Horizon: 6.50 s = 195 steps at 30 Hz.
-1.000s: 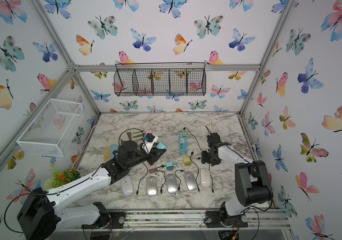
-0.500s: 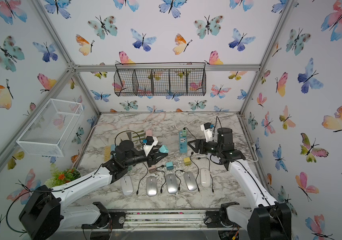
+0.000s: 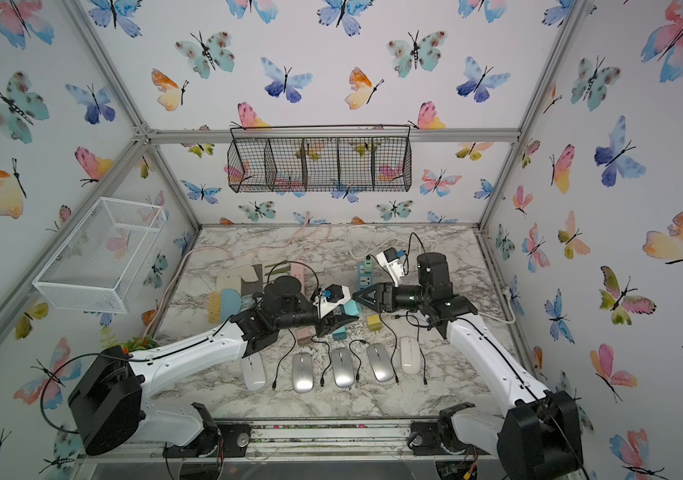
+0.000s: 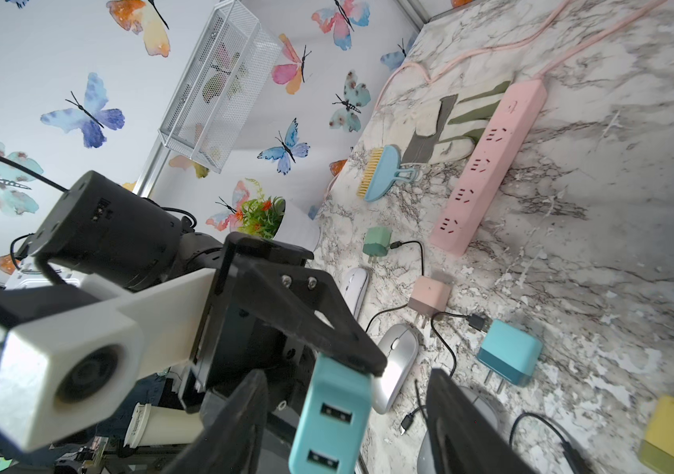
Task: Unplug the wireless mouse
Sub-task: Place the plug at the center of the board, then pick up the mouse from the center of the board.
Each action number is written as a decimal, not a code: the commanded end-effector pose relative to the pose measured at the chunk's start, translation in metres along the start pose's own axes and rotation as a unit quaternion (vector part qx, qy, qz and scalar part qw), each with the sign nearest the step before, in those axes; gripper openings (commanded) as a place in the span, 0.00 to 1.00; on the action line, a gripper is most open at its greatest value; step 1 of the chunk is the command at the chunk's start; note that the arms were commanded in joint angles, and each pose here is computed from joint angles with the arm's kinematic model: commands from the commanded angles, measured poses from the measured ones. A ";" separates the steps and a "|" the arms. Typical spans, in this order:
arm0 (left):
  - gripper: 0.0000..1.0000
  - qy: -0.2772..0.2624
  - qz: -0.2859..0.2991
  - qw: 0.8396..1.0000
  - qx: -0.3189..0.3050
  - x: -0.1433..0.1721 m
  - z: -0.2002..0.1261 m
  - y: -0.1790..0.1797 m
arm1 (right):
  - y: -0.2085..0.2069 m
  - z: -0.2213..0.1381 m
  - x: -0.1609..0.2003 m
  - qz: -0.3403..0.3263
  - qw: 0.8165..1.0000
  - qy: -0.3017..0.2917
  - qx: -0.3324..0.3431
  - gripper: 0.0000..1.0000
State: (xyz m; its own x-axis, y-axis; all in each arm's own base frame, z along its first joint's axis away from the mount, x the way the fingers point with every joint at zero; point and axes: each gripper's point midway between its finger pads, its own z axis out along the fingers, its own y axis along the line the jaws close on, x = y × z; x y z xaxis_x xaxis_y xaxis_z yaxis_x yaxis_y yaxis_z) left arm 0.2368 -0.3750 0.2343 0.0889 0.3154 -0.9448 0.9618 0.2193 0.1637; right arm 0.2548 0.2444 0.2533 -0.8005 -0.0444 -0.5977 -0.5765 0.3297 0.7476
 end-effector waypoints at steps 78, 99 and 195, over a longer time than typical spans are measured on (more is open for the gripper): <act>0.98 -0.036 -0.295 0.906 -0.301 0.039 -0.098 0.107 | -0.226 -0.099 0.107 0.230 0.889 -0.060 0.391 0.46; 0.98 -0.011 -0.338 0.915 -0.221 0.037 -0.087 0.096 | -0.262 -0.160 0.073 0.180 0.796 0.081 0.572 0.98; 0.59 -0.002 -0.528 0.839 -0.130 0.020 0.018 0.109 | -0.123 0.009 0.033 -0.121 0.964 -0.018 0.235 0.02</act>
State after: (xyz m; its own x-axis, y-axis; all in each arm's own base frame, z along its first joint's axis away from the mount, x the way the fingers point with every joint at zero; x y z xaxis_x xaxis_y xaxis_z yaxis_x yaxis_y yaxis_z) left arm 0.3422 -0.3512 0.2363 -0.7635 -0.2004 -0.6139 0.4405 0.5335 -0.7220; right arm 0.3058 0.2055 0.1355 -0.6512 -0.1541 -0.7431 -0.5792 0.7335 0.3555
